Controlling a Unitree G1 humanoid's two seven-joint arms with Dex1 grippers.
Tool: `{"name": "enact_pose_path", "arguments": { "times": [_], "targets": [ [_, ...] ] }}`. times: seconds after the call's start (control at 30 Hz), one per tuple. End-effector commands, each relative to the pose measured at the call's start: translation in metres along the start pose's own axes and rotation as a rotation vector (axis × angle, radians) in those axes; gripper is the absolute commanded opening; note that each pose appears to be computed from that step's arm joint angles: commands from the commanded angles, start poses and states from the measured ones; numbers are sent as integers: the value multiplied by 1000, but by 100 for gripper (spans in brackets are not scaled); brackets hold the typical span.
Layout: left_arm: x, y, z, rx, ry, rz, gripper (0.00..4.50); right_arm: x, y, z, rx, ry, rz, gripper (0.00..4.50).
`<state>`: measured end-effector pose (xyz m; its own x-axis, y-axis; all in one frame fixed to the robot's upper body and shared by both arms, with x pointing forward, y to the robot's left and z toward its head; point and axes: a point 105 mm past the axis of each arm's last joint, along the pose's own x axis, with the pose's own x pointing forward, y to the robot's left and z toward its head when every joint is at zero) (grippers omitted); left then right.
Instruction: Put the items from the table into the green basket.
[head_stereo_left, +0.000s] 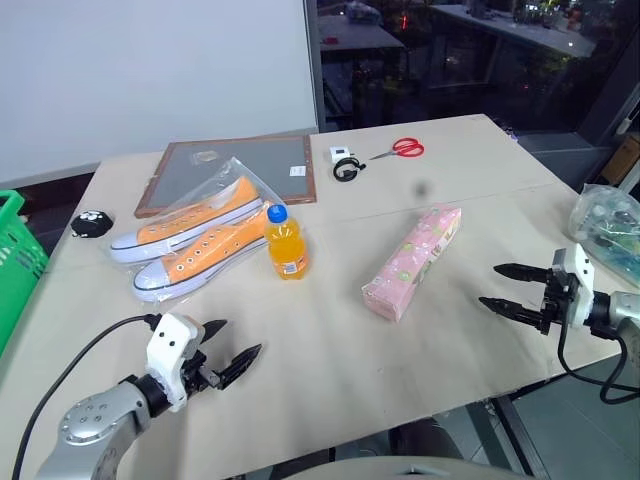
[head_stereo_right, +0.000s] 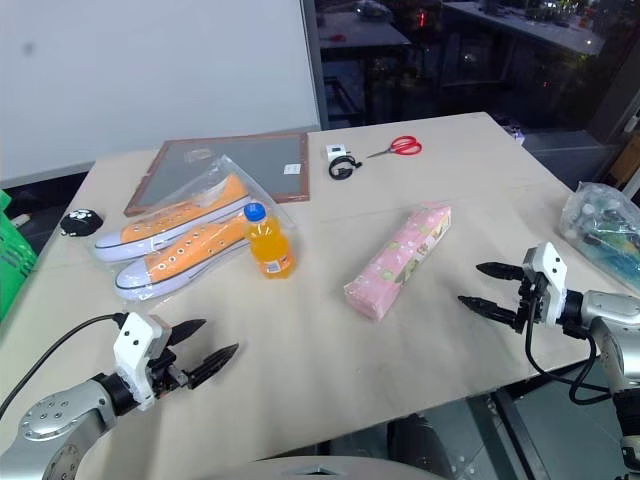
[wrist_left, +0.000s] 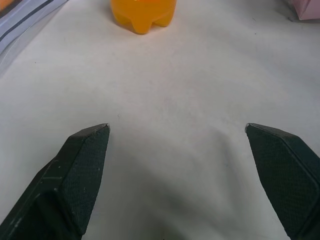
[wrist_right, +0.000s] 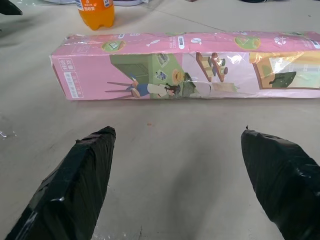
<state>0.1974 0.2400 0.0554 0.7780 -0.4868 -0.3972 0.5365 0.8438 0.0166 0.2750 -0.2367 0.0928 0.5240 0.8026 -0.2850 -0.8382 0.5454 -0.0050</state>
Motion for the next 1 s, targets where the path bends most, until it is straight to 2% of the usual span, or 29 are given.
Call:
{"name": "enact_pose_path", "arguments": {
  "times": [0.03,0.43,0.63,0.83,1.0],
  "targets": [
    [-2,4,12,51,-35,8,448,-6,-3,15,-35,-38,-10,426],
    [3,4,15,46,-49,-23,448,-4,4,17,-45,-51,1,426],
    [6,5,28,31,-110,1,448,-5,13,22,-1,-68,62,426],
    [21,22,52,41,-197,108,448,0,24,46,-14,-151,137,426],
    [49,18,79,67,-291,81,448,14,41,87,-66,-274,221,426]
  ]
}}
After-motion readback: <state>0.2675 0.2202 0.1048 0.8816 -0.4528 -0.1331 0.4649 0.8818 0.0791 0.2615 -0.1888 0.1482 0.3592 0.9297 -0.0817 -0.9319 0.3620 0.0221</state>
